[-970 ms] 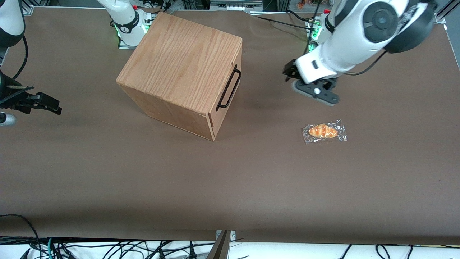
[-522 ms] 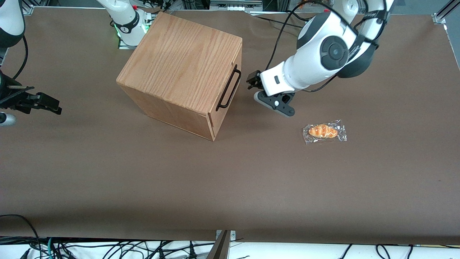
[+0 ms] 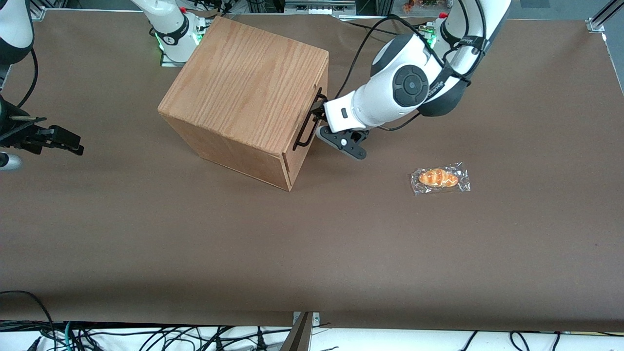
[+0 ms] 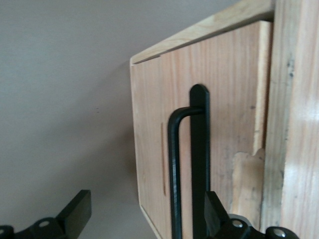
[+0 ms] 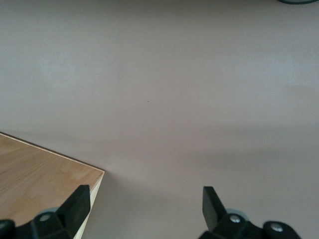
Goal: Open top drawer with left arm
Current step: 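Hook the left gripper fingers around the black drawer handle, then pull the drawer outward from the cabinet with the left gripper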
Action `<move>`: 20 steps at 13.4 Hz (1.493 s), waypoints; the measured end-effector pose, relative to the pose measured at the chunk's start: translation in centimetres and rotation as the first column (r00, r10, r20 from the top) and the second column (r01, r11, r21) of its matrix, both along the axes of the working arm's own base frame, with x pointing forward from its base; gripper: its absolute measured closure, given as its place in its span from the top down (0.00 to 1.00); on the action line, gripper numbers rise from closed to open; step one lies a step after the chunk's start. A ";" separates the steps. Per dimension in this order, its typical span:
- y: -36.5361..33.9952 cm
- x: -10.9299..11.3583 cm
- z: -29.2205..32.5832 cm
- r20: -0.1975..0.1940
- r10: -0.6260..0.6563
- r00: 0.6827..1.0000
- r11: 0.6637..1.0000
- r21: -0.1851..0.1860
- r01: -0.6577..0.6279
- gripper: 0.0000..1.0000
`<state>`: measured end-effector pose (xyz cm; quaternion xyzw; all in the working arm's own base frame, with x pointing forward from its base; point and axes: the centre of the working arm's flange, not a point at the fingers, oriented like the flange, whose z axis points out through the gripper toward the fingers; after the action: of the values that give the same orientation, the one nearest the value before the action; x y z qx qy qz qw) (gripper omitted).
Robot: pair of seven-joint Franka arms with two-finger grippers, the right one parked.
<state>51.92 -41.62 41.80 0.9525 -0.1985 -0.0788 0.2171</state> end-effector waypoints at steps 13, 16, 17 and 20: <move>-0.6 -1.4 -3.7 -0.004 -0.015 1.000 1.000 0.009 0.015 1.00; -0.7 -1.8 -5.3 0.015 -0.022 1.000 1.000 0.013 0.022 1.00; -0.8 -2.0 -5.8 0.030 -0.040 0.999 0.999 0.031 0.039 1.00; -0.9 -2.1 -5.9 0.053 -0.058 0.997 0.997 0.050 0.055 1.00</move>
<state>49.77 -42.52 35.87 0.9533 -0.2292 -0.0638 0.1860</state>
